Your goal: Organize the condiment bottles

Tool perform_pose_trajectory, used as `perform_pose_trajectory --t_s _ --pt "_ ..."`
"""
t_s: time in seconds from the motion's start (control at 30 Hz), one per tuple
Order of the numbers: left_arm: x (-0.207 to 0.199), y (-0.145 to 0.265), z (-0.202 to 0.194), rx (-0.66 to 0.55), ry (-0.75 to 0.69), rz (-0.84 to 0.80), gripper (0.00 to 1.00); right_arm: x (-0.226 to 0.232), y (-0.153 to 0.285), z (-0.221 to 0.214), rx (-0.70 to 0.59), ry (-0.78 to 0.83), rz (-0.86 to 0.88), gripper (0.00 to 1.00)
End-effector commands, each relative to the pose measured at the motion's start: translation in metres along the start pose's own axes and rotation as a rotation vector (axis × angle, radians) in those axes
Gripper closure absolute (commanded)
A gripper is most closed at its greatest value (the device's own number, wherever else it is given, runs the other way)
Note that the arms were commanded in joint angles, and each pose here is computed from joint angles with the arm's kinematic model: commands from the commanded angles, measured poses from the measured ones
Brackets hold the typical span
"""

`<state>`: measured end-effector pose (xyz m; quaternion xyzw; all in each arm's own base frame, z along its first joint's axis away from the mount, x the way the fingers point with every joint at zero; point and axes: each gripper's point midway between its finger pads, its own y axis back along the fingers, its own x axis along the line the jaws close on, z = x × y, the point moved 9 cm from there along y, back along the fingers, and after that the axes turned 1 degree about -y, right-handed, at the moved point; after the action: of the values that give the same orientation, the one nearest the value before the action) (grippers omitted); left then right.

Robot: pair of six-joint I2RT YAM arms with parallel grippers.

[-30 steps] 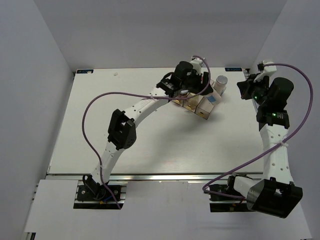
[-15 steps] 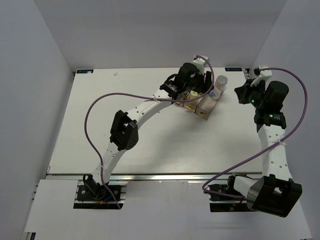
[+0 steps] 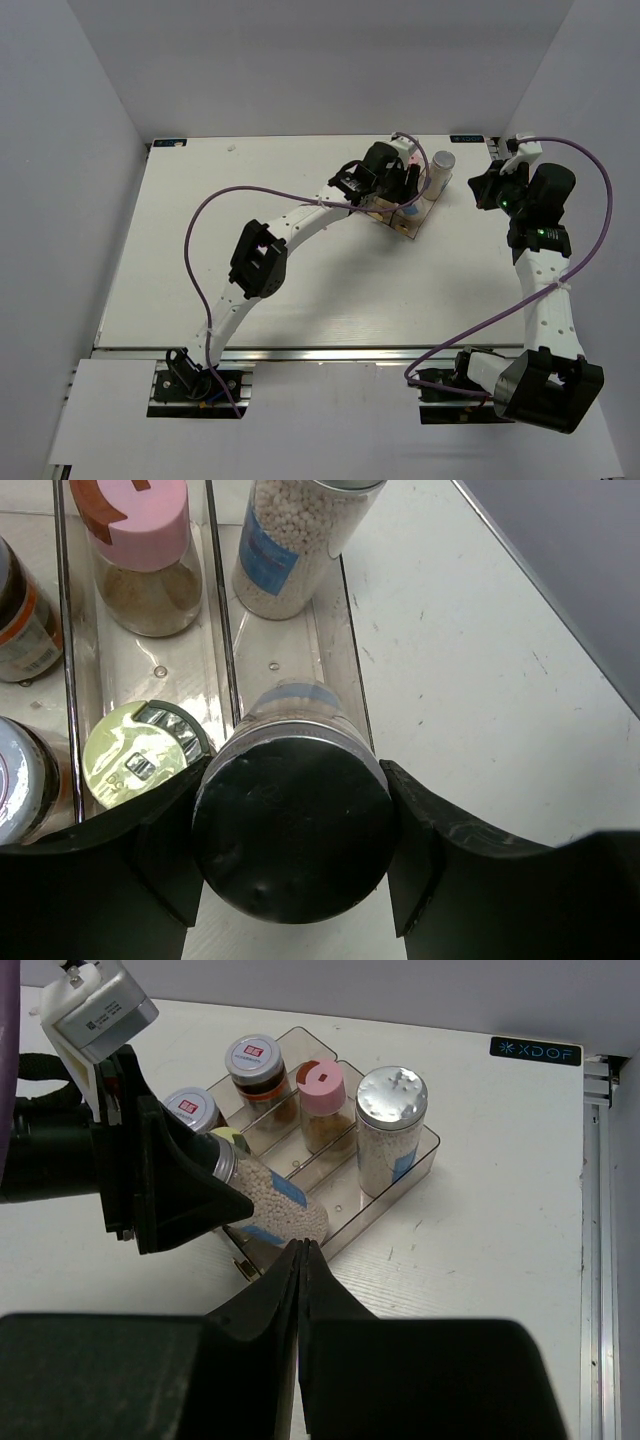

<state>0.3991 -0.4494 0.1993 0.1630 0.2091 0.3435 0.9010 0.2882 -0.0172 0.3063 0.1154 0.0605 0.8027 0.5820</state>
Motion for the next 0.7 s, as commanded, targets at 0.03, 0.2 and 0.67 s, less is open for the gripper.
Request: perform_pose_trajectory --t_s 0.03,0.2,0.67 --pt "-0.0138 0.0213 0.0381 -0.107 -0.032 -0.023 0.95 -0.0022 -0.0021 -0.002 -0.007 0.008 0.001 1.0" --pt "-0.0125 0.0203 0.0335 -0.089 -0.03 -0.019 0.67 -0.0021 -0.0032 -0.0055 0.002 0.0 0.007 1.0" --pt "-0.0205 0.0209 0.0354 -0.105 -0.041 -0.015 0.15 -0.0026 -0.0036 -0.0117 0.015 -0.003 0.004 1.0"
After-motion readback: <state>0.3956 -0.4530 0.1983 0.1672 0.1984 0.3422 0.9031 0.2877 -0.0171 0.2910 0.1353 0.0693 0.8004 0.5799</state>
